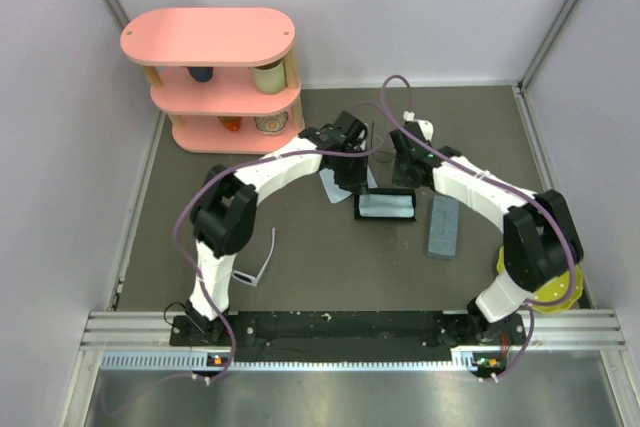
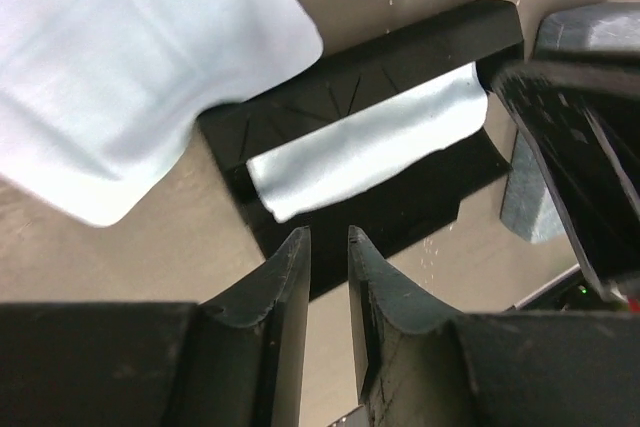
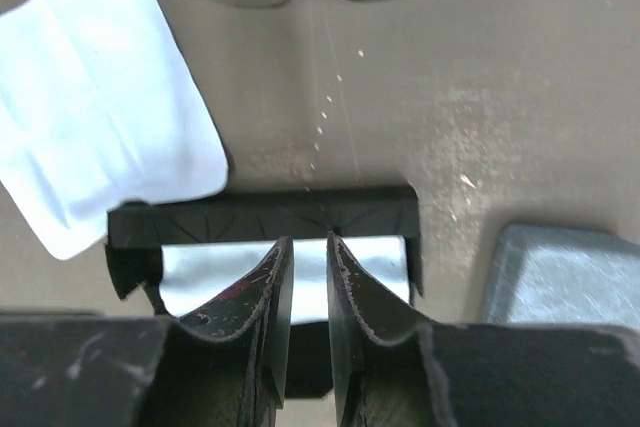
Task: Organize the sunglasses
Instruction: Smooth out the folded cleaning cloth near the sunglasses case, then rotate the opened sunglasses case at the center of the board.
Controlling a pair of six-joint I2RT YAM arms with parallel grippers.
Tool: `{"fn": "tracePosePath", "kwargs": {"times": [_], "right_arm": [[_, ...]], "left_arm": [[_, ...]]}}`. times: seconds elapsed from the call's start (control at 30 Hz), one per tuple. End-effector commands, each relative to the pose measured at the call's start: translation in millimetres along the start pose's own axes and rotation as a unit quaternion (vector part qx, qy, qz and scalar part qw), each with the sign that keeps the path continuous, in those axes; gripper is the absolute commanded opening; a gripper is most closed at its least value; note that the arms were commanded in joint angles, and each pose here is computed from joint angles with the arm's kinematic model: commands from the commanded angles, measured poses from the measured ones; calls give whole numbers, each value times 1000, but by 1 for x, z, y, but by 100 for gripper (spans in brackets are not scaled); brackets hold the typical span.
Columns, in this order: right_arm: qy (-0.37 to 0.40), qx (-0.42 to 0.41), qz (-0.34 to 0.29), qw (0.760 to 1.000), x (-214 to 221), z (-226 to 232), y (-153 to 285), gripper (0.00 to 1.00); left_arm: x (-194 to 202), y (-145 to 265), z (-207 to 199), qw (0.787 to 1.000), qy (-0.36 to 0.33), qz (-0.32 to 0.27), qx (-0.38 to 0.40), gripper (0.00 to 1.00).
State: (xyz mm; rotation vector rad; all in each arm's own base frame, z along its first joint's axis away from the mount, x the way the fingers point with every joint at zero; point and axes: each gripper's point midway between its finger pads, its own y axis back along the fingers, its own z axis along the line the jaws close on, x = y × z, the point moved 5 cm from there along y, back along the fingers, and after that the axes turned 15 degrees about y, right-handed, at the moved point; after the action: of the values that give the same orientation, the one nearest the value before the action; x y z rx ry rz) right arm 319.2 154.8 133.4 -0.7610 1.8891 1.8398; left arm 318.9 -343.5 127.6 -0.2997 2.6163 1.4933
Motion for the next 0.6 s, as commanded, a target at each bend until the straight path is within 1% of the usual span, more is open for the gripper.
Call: {"fn": "tracePosePath", "kwargs": {"times": [0.0,0.07,0.1,0.13,0.17,0.2,0.27,0.3,0.37,0.53,0.57], "right_arm": [[-5,-16,-15,1000,-30,12,-12,20],[-1,-26,-14,1000,-40,20,-23,20],[2,-32,-12,999,-42,24,-27,20],[5,-37,-10,999,-44,27,-32,21],[10,-48,1,999,-45,34,-43,21],[15,-53,6,998,-45,37,-48,21],[24,-70,17,997,-44,46,-57,20],[31,-73,32,996,-37,47,-67,20],[42,-86,47,994,-27,54,-70,18],[96,-119,74,986,3,75,-65,17],[109,-117,83,984,15,80,-62,16]], "left_arm": [[-19,43,11,998,26,-47,39,27],[-22,48,25,997,40,-56,30,27],[-21,52,40,997,53,-59,21,27],[-21,55,48,996,60,-62,18,27],[-22,63,52,995,64,-70,20,27],[-20,62,67,995,76,-70,11,28],[-19,73,76,993,81,-80,10,29],[-17,72,89,993,90,-81,1,29],[-16,76,97,992,93,-85,-3,29],[-14,84,113,991,96,-93,-9,29],[-15,83,115,991,98,-91,-10,29]]}}
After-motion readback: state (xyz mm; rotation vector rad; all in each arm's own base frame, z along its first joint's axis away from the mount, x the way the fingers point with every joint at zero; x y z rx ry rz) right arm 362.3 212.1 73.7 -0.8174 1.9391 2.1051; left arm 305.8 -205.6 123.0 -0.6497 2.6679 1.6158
